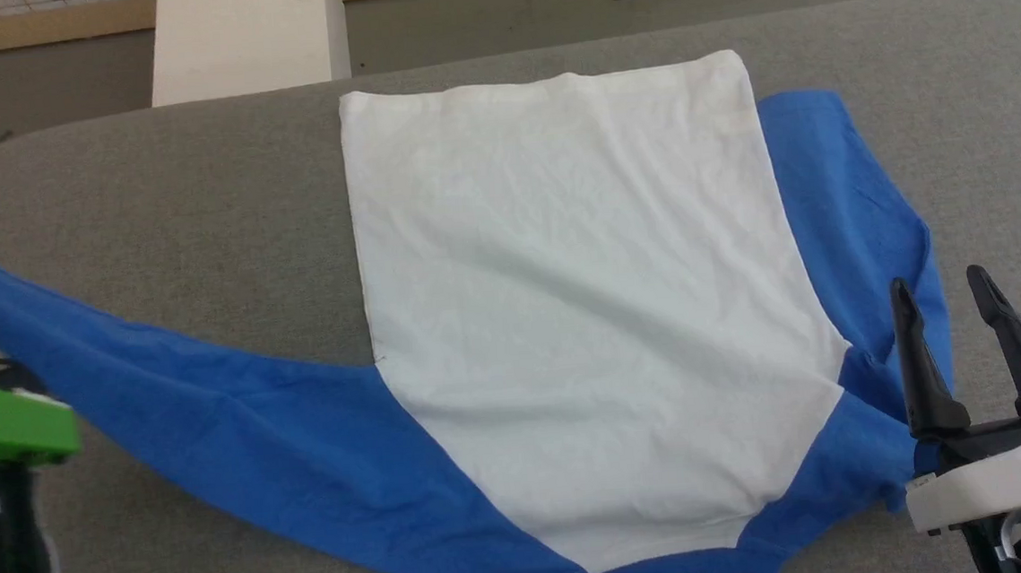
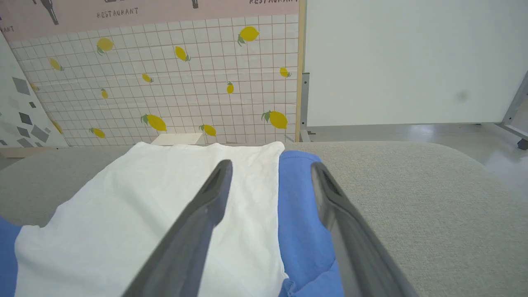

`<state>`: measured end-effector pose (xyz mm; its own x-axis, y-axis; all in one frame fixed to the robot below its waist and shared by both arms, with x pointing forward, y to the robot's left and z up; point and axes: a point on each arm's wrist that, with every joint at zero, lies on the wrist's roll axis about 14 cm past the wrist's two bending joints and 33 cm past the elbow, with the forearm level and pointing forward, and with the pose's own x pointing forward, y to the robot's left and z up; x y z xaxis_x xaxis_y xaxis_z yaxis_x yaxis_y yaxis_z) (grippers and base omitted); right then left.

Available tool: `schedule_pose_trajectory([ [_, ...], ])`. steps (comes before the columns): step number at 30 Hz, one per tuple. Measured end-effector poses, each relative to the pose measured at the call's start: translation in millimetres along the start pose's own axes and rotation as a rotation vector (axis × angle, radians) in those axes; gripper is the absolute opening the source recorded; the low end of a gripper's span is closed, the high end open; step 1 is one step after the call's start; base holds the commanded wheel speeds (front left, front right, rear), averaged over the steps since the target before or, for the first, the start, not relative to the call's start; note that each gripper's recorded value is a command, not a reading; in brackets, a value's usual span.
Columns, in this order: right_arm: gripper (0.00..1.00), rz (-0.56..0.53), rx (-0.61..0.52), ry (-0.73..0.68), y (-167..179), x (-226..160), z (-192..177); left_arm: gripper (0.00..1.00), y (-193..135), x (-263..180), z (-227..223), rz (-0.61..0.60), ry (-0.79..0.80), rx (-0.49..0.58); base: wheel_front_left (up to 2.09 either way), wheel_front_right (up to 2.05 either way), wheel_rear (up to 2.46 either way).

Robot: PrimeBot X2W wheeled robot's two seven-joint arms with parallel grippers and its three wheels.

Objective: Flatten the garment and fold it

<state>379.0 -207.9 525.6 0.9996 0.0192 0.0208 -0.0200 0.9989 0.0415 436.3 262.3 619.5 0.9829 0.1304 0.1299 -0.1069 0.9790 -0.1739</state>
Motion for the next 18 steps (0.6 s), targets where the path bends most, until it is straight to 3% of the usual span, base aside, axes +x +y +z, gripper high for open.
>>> schedule_pose_trajectory([
  [6,1.00,0.024,0.006,-0.021,8.2,-0.1,7.8,0.00,-105.1,-23.8,2.7,-0.283,0.001,-0.107,0.00,0.00,0.00],
  [10,1.00,0.009,0.004,-0.015,3.6,-2.8,6.4,0.00,-185.6,-37.8,-5.6,-0.491,0.042,-0.241,0.00,0.00,0.00],
  [12,1.00,-0.004,0.001,-0.010,-0.5,-4.6,5.2,0.00,-221.3,-45.8,-19.9,-0.578,0.099,-0.301,0.00,0.00,0.00],
  [18,1.00,-0.039,-0.005,0.006,-11.0,-10.7,1.6,0.00,-299.7,-71.2,-73.4,-0.770,0.277,-0.346,0.00,0.00,0.00],
])
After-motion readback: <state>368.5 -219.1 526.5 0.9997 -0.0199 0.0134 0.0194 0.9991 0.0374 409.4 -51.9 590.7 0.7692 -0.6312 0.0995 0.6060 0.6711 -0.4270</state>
